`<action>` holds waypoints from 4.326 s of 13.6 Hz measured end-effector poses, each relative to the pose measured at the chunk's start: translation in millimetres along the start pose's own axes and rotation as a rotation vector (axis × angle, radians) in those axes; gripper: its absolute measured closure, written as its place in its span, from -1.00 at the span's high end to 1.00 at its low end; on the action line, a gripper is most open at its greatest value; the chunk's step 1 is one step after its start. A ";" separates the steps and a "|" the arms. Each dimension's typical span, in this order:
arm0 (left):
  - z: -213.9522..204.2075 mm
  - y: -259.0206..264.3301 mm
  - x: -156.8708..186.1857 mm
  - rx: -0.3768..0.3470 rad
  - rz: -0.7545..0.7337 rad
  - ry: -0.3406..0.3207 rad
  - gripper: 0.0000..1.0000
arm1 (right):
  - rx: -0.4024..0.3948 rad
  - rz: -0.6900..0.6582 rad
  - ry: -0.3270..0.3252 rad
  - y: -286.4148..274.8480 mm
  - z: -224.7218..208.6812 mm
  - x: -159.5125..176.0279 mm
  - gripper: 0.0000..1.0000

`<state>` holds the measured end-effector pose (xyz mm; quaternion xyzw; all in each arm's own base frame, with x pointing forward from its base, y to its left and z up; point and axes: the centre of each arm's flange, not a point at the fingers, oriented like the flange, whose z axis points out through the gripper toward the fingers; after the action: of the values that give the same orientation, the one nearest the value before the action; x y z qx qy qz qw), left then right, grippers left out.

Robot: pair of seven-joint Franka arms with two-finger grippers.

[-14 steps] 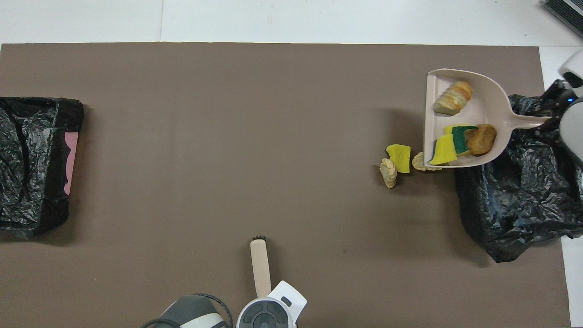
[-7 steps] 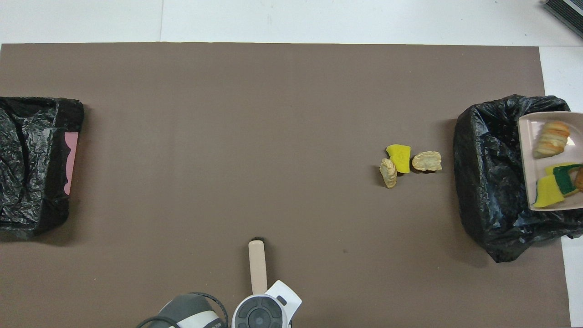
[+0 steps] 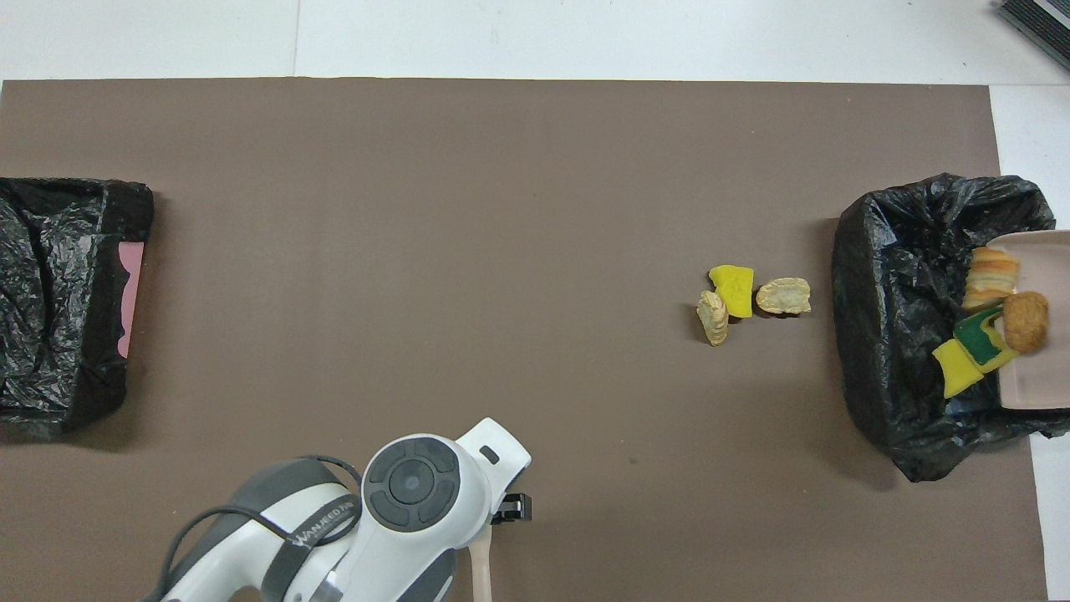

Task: Sweep and dump trash in bin
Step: 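Return the dustpan to the table center with the right gripper and release, then grasp the dustpan handle with the left gripper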

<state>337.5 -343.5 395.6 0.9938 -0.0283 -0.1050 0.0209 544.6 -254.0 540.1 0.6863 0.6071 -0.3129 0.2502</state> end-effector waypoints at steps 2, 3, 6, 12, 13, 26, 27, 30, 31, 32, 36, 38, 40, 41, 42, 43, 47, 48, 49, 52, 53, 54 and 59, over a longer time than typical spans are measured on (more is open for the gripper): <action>-41.8 -21.8 32.2 -0.001 0.032 0.054 1.00 | -0.007 0.003 -0.026 -13.3 -6.6 -25.5 -0.36; -62.8 -37.3 47.4 -0.002 0.050 0.073 1.00 | -0.011 0.000 -0.036 -19.3 -10.2 -36.1 -0.36; -131.4 -88.0 82.9 0.022 0.123 0.141 1.00 | -0.023 0.004 -0.053 -34.2 -21.1 -59.2 -0.36; -250.3 -178.4 109.7 0.022 0.169 0.227 1.00 | -0.072 0.055 0.179 -18.7 -63.8 10.6 -0.36; -269.9 -198.1 108.2 0.026 0.182 0.234 1.00 | -0.075 0.068 0.228 -16.3 -74.9 27.3 -0.36; -338.2 -303.5 119.5 0.065 0.164 0.264 1.00 | 0.357 0.770 0.625 -12.5 -186.3 281.5 -0.36; -339.2 -303.9 119.1 0.065 0.165 0.266 1.00 | 0.399 0.832 0.628 -15.8 -197.4 301.2 -0.36; -344.9 -303.7 114.8 0.066 0.166 0.275 1.00 | 0.481 1.006 0.613 -27.6 -234.6 362.2 -0.36; -345.8 -303.8 113.5 0.065 0.166 0.275 1.00 | 0.521 1.062 0.620 -31.0 -247.9 381.1 -0.36; -346.4 -303.8 112.6 0.065 0.166 0.276 1.00 | 0.581 1.122 0.642 -32.7 -262.4 399.6 -0.36; -347.1 -316.6 112.4 0.064 0.142 0.277 1.00 | 0.686 1.267 0.634 -41.7 -312.9 481.4 -0.36; -347.2 -319.9 112.3 0.063 0.136 0.276 1.00 | 0.701 1.301 0.619 -48.4 -336.6 526.1 -0.36; -347.1 -317.8 112.3 0.064 0.139 0.276 1.00 | 0.718 1.343 0.599 -58.7 -352.7 568.1 -0.36; -347.1 -316.9 112.3 0.064 0.141 0.276 1.00 | 0.724 1.357 0.596 -63.1 -358.5 583.8 -0.36; -347.0 -316.0 112.3 0.064 0.143 0.276 1.00 | 0.726 1.364 0.600 -66.4 -363.5 594.3 -0.36; -346.6 -315.0 112.1 0.064 0.144 0.273 1.00 | 0.726 1.368 0.615 -66.8 -367.7 598.6 -0.24; -346.0 -313.1 110.9 0.063 0.148 0.267 1.00 | 0.727 1.369 0.632 -64.3 -374.3 591.2 0.67; -346.4 -312.5 111.1 0.064 0.150 0.271 1.00 | 0.725 1.357 0.610 -68.1 -374.4 589.2 0.87; -346.8 -311.2 112.0 0.065 0.153 0.278 1.00 | 0.728 1.339 0.580 -74.7 -375.2 587.7 1.00; -342.3 -299.8 124.3 0.068 0.175 0.312 1.00 | 0.796 1.276 0.477 -105.7 -378.5 587.0 1.00; -337.9 -291.8 131.8 0.070 0.190 0.324 1.00 | 0.797 1.258 0.463 -118.1 -380.1 588.9 1.00; -329.7 -280.4 142.4 0.071 0.209 0.329 1.00 | 0.789 1.236 0.451 -135.4 -382.7 593.1 1.00; -256.4 -193.9 204.4 0.057 0.229 0.322 1.00 | 0.707 1.152 0.433 -236.2 -390.6 615.9 1.00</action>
<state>600.9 -153.3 594.4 0.9883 -0.1405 0.0593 0.0089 401.2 477.8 362.4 0.9851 0.0458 -0.1654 0.0119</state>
